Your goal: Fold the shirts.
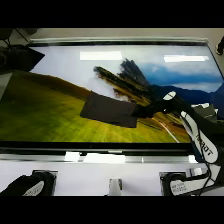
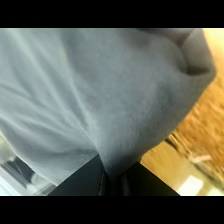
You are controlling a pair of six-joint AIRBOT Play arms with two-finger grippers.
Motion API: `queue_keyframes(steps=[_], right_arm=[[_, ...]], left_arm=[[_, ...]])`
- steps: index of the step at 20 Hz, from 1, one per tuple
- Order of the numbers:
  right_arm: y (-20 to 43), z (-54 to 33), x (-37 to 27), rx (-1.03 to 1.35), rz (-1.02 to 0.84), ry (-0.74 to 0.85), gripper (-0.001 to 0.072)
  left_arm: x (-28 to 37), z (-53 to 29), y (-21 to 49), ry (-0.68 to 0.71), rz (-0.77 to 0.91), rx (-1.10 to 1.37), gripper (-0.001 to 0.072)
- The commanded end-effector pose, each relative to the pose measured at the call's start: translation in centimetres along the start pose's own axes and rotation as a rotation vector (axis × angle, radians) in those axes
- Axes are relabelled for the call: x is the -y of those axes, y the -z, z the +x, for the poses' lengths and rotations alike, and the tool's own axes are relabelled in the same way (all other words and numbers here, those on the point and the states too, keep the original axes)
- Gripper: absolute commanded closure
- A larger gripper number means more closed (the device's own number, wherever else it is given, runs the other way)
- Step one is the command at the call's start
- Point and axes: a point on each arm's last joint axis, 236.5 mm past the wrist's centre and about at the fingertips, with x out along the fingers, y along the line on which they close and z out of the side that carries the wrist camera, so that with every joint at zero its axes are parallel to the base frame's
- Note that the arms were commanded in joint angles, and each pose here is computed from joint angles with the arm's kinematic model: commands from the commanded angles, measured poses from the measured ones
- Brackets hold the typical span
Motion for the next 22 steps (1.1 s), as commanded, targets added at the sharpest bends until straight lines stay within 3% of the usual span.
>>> queue_keyframes(steps=[1,4,8,13,22], right_arm=[[-3.8,-2.3,-2.1,0.130,-0.108,-0.070,0.0683],[-7.8,-11.8,-3.2,0.257,-0.229,-0.057,0.0683],[-7.8,-27.5,-0.3,0.401,-0.240,0.183,0.0683],[-1.7,-39.7,4.7,0.548,-0.060,0.367,0.0683],[10.3,-48.4,12.9,0.623,0.322,0.567,0.0683]], left_arm=[[0.0,0.0,0.0,0.000,0.001,0.000,0.0670],[-0.1,0.2,0.2,0.000,-0.001,-0.006,0.0670],[-0.2,0.4,0.6,-0.001,-0.005,-0.016,0.0670],[-0.3,0.7,1.0,-0.002,-0.008,-0.025,0.0670],[-0.3,0.7,1.0,-0.002,-0.008,-0.026,0.0670]])
